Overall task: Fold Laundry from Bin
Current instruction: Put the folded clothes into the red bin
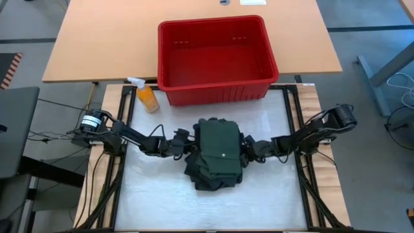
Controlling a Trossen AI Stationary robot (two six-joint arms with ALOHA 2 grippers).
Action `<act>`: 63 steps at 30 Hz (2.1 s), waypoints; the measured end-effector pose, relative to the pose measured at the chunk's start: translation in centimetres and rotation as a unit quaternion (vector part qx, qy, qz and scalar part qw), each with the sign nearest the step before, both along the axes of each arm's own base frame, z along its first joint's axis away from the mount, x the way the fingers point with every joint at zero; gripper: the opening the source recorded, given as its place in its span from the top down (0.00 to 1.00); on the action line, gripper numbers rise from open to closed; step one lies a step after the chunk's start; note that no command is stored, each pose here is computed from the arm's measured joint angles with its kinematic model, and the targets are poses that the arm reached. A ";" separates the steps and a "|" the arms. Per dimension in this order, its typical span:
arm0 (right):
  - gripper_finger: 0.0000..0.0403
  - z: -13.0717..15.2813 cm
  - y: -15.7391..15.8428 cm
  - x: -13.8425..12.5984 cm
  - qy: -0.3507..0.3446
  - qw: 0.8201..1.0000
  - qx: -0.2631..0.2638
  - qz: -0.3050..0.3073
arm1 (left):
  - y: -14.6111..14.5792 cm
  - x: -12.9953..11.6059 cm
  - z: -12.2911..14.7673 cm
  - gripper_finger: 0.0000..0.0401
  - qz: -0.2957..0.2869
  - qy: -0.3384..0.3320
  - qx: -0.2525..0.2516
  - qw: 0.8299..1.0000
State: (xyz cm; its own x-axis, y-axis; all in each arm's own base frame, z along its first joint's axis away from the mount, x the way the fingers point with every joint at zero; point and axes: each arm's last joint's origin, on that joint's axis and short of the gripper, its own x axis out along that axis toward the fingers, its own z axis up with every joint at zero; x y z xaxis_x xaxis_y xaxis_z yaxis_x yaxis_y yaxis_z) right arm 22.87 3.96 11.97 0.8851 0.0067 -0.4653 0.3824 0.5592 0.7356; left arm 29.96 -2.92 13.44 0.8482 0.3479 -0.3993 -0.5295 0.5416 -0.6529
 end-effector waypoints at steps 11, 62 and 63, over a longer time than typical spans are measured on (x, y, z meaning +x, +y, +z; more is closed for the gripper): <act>0.86 5.4 0.0 1.0 -0.105 0.993 -0.044 0.009 | -0.4 1.3 2.4 0.93 -0.045 -0.100 -0.022 0.994; 0.86 37.0 -29.0 6.0 -0.121 0.983 -0.092 -0.099 | 23.8 -1.1 33.6 0.93 0.118 -0.342 0.033 0.932; 0.86 36.5 -30.5 6.0 -0.112 0.984 -0.084 -0.107 | 25.5 -0.4 33.2 0.93 0.118 -0.341 0.031 0.932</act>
